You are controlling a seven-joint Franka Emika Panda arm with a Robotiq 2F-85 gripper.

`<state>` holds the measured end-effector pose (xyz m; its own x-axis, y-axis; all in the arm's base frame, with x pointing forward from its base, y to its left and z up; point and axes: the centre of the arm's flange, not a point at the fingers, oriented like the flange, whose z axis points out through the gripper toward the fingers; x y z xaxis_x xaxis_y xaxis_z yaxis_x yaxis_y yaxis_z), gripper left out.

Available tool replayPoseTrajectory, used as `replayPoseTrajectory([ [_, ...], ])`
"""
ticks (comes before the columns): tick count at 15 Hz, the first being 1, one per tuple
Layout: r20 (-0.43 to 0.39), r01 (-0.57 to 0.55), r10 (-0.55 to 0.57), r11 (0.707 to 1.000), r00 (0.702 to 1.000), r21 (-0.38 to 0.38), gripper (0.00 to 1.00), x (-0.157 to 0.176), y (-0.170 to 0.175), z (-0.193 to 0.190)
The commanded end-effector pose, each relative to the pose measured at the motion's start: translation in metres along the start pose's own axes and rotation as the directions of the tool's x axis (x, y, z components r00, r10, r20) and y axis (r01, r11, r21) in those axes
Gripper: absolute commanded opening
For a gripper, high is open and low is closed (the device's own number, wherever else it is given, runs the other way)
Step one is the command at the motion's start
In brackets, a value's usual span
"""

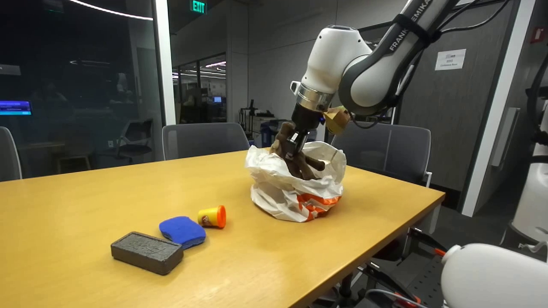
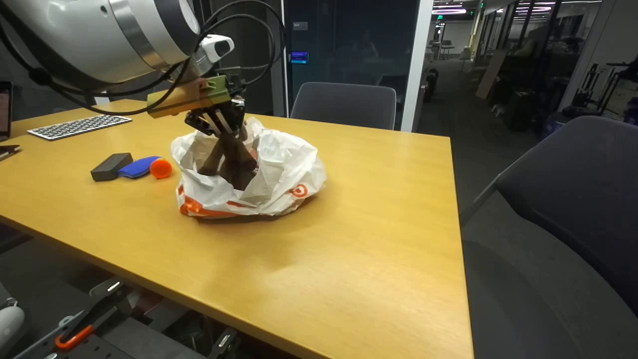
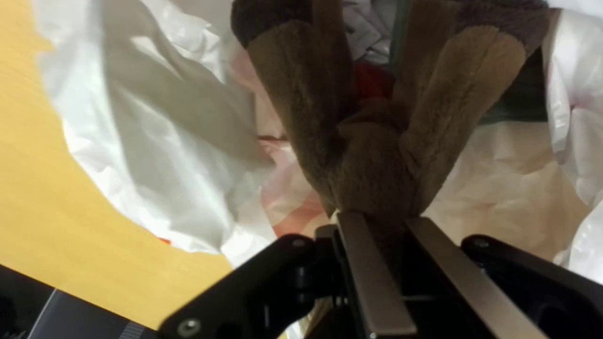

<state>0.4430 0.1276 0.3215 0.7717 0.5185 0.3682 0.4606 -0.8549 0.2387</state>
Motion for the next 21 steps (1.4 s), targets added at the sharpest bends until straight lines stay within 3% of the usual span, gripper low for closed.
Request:
replayPoseTrajectory([
  [1, -0.036, 0.011, -0.009, 0.997, 0.999, 0.077, 0.13, 0.021, -0.005, -0.010],
  [4, 0.004, 0.007, -0.008, 0.998, 1.000, 0.056, 0.14, 0.019, -0.009, 0.005],
  [5, 0.023, 0.009, -0.010, 0.999, 1.000, 0.044, 0.33, 0.017, -0.006, 0.006],
  [6, 0.048, 0.006, -0.007, 1.000, 0.999, 0.012, 0.14, 0.016, -0.002, 0.008],
  [8, 0.068, 0.021, -0.020, 1.000, 0.997, -0.022, 0.45, 0.015, 0.003, 0.009],
  [10, 0.078, 0.023, -0.021, 0.999, 0.997, -0.027, 0.58, 0.017, 0.003, 0.005],
  [15, 0.051, -0.046, 0.042, 0.996, 0.998, 0.072, 0.96, 0.029, -0.012, -0.014],
  [18, 0.036, -0.033, 0.032, 0.999, 0.999, 0.026, 1.00, 0.035, -0.019, -0.022],
  [21, 0.024, 0.114, -0.111, 0.987, 0.993, -0.114, 1.00, 0.043, -0.023, -0.039],
])
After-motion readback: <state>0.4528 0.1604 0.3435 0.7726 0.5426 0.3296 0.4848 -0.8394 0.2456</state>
